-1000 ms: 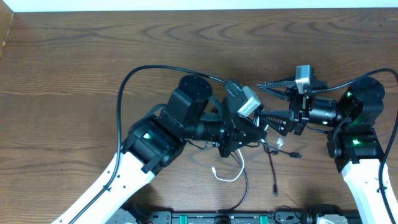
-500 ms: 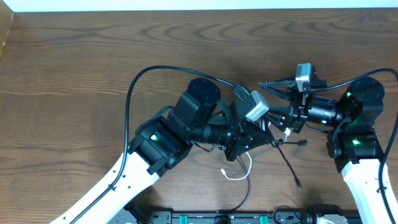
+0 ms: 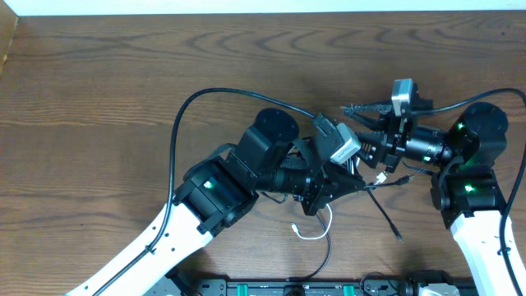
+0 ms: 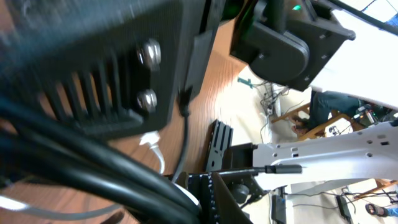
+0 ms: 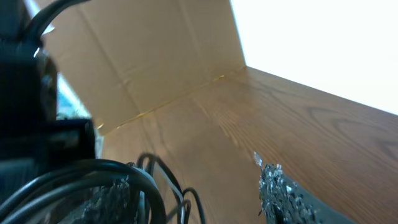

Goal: Untangle cables

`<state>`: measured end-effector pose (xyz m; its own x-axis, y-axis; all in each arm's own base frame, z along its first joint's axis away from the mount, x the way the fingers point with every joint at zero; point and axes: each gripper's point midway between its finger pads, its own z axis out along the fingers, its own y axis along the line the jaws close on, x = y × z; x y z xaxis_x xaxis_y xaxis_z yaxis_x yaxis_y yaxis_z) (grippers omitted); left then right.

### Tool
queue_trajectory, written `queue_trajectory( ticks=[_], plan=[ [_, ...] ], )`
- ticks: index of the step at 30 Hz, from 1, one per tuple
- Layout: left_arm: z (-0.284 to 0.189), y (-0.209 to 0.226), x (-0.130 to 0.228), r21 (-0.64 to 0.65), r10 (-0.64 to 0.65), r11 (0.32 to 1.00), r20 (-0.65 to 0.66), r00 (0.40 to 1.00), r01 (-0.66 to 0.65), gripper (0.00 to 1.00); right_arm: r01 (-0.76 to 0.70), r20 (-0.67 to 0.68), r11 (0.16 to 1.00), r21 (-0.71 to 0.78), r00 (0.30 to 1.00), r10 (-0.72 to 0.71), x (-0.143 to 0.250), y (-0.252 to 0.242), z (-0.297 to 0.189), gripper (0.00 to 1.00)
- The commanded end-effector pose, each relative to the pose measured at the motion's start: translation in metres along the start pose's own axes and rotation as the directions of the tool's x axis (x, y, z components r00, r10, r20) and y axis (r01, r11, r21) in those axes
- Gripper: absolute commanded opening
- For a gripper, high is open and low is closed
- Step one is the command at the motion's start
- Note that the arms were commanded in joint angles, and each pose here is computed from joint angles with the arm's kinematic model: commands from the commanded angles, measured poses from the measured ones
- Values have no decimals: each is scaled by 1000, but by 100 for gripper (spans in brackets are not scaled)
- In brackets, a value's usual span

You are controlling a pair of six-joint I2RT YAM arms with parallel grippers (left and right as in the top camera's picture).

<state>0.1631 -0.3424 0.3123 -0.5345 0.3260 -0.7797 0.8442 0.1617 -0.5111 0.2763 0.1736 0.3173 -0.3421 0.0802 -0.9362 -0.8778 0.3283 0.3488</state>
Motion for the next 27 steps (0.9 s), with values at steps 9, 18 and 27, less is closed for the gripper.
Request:
queue_trajectory(
  ticks=[9, 18, 27],
  plan=[
    [0, -27, 13, 108, -27, 994, -73, 997, 34, 7, -152, 151, 929, 336, 983, 106, -21, -61, -14, 59],
    [0, -26, 21, 99, -52, 993, -102, 993, 62, 8, -171, 190, 887, 428, 977, 97, -26, -83, -37, 61],
    [0, -19, 19, 67, -42, 997, -92, 995, 48, 7, -195, 171, 840, 507, 978, 123, -12, -103, -60, 61]
  ],
)
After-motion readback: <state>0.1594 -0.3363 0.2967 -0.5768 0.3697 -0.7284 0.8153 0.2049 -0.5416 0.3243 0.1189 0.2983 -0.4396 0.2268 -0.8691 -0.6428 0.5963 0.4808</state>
